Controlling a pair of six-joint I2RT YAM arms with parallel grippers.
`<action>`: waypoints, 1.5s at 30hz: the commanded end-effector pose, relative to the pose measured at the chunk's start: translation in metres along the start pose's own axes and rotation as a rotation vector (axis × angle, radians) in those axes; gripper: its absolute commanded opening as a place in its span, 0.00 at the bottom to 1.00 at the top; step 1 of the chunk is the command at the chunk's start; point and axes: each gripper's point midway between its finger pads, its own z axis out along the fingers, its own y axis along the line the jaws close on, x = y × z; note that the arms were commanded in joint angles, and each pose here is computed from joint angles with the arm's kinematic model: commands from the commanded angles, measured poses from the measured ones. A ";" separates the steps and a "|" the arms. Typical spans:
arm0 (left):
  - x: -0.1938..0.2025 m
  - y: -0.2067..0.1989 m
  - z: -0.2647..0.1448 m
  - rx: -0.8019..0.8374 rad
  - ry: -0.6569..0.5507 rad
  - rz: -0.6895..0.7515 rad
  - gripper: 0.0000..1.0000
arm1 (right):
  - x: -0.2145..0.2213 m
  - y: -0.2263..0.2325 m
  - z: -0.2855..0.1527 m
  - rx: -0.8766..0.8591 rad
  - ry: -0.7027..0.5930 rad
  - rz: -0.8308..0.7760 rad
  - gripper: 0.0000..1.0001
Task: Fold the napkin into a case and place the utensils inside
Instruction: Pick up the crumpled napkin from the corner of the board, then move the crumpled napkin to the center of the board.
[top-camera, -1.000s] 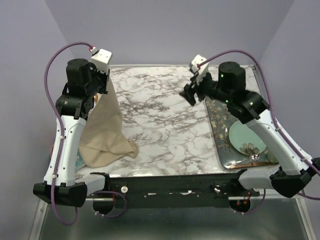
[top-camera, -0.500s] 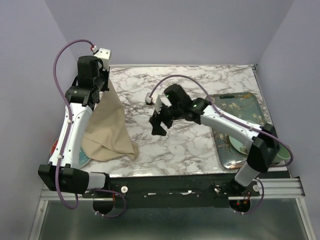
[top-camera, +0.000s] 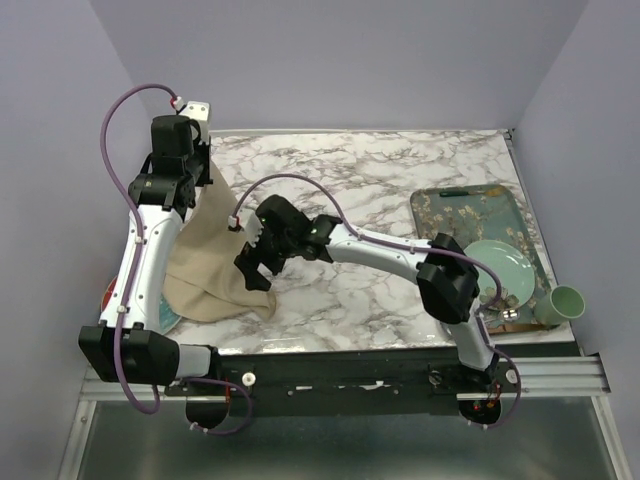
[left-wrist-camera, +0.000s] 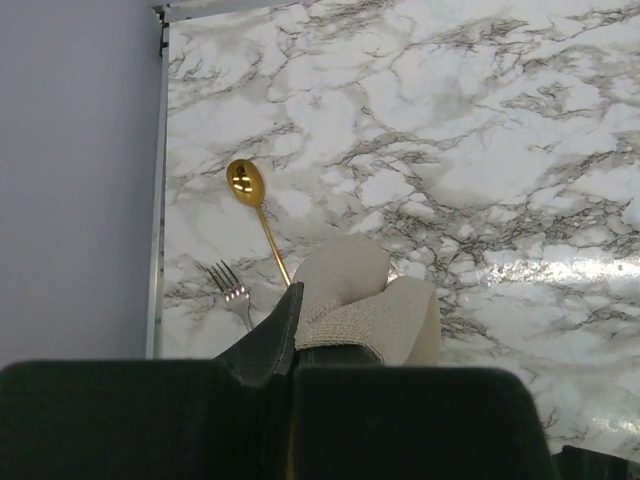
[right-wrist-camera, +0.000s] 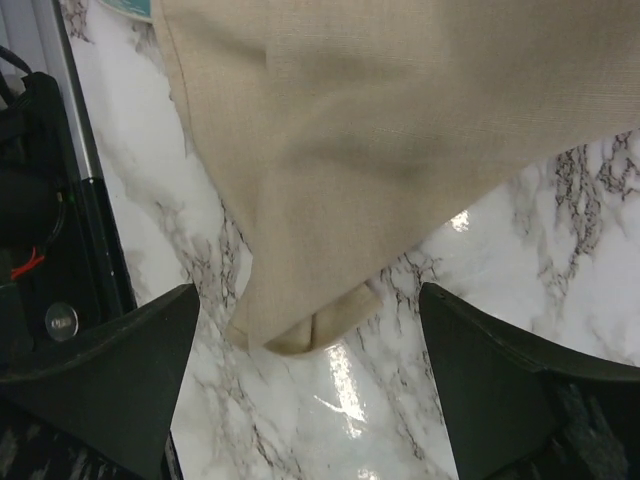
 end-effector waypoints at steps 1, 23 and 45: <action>0.005 0.000 -0.002 0.021 0.008 -0.023 0.00 | 0.012 0.008 0.036 0.012 0.036 0.034 1.00; 0.009 -0.009 -0.012 0.093 0.019 -0.002 0.00 | 0.074 0.012 -0.006 0.058 0.285 0.025 0.01; 0.088 -0.046 0.022 0.291 0.287 0.151 0.00 | 0.165 -0.071 -0.174 0.302 0.339 0.144 0.07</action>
